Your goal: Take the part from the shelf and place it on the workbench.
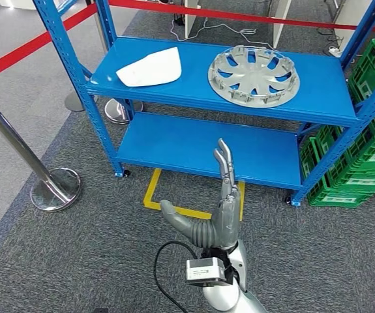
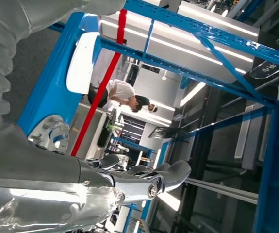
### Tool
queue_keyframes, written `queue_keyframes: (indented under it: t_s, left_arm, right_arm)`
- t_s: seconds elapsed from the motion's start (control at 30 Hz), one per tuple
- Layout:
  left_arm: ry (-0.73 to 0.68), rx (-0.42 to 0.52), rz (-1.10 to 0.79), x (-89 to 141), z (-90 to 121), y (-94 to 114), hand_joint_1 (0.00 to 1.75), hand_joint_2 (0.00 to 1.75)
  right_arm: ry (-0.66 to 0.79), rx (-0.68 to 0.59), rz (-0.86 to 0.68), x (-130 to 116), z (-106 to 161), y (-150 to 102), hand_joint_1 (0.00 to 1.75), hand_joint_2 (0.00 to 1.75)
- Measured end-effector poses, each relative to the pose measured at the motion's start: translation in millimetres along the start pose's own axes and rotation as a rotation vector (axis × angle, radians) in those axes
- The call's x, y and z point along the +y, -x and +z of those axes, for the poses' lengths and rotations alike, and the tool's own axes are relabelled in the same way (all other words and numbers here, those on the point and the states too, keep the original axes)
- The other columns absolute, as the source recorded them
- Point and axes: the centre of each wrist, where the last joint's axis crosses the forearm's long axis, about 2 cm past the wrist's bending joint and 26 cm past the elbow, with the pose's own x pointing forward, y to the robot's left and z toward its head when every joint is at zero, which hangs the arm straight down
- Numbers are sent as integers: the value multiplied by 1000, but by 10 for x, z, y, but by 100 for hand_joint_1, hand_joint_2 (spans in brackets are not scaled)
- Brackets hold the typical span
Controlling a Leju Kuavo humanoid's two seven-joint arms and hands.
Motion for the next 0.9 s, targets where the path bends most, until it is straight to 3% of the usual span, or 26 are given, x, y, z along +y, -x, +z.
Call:
queue_keyframes:
  t_s: [0.37,0.5,0.63,0.77,0.9]
  left_arm:
    - [2,-6,-4,-3,2,-8,0,0]
    - [0,-9,-3,6,-2,-10,0,0]
    - [-1,-7,3,5,-1,-13,0,0]
    - [1,2,13,-1,0,5,0,0]
    - [1,1,18,-7,4,-12,0,0]
  right_arm:
    - [20,54,-30,-19,26,5,0,175]
    - [27,94,-51,-20,37,7,0,0]
    - [20,98,-30,-21,37,6,0,0]
    - [-14,4,107,-89,45,56,0,0]
    - [8,31,144,-153,54,110,0,0]
